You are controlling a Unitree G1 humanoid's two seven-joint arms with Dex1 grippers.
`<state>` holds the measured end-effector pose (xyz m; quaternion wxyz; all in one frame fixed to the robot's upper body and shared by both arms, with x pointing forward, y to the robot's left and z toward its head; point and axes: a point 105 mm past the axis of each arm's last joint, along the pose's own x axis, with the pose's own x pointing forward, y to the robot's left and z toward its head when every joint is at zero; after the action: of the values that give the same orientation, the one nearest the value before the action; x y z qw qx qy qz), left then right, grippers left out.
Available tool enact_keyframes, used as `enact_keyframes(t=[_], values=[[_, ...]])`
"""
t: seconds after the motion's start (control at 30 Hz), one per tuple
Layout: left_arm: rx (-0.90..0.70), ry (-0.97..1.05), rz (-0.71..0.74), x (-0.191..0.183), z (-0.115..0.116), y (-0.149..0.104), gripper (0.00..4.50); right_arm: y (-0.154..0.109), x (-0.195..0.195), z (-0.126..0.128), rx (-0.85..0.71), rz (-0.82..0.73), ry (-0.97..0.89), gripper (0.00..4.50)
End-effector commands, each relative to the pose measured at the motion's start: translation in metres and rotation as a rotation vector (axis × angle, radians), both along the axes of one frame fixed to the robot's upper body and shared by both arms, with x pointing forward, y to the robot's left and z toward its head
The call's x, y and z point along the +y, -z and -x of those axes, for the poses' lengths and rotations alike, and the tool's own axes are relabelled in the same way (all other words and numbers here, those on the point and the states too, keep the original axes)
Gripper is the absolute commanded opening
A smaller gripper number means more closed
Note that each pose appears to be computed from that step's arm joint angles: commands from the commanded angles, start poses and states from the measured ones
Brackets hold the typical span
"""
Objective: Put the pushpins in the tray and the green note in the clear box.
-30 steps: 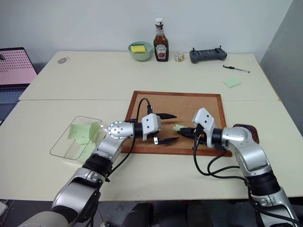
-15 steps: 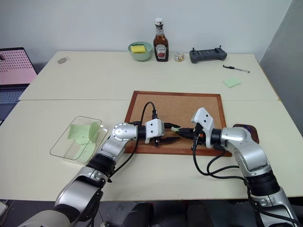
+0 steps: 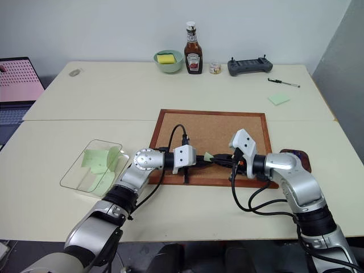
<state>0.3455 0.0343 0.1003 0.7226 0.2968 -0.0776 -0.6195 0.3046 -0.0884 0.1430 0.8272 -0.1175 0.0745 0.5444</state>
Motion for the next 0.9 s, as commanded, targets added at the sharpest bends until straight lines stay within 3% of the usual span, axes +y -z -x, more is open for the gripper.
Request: enact_keyframes(t=[0.03,0.13,0.23,0.63,0.77,0.83,0.9], values=[[-0.028,0.013,0.023,-0.003,-0.001,-0.01,0.01,-0.015,0.006,0.006,-0.043,-0.02,-0.045,0.0],[-0.026,0.011,0.025,-0.002,-0.001,-0.01,0.01,-0.014,0.006,0.007,-0.029,-0.022,-0.057,0.0],[-0.025,0.008,0.026,-0.001,-0.001,-0.01,0.0,-0.015,0.006,0.009,-0.022,-0.026,-0.07,0.49],[-0.02,-0.035,0.028,0.011,-0.002,-0.012,0.0,-0.024,-0.009,0.01,-0.069,0.038,-0.082,3.03],[-0.051,-0.091,0.034,0.032,0.001,-0.029,0.0,-0.032,-0.019,0.005,-0.129,0.073,-0.06,3.96],[-0.067,-0.137,0.047,0.046,0.004,-0.043,0.0,-0.035,-0.02,0.005,-0.154,0.078,-0.062,4.25],[-0.078,-0.192,0.057,0.061,0.008,-0.059,0.0,-0.039,-0.018,0.005,-0.176,0.066,-0.074,4.25]])
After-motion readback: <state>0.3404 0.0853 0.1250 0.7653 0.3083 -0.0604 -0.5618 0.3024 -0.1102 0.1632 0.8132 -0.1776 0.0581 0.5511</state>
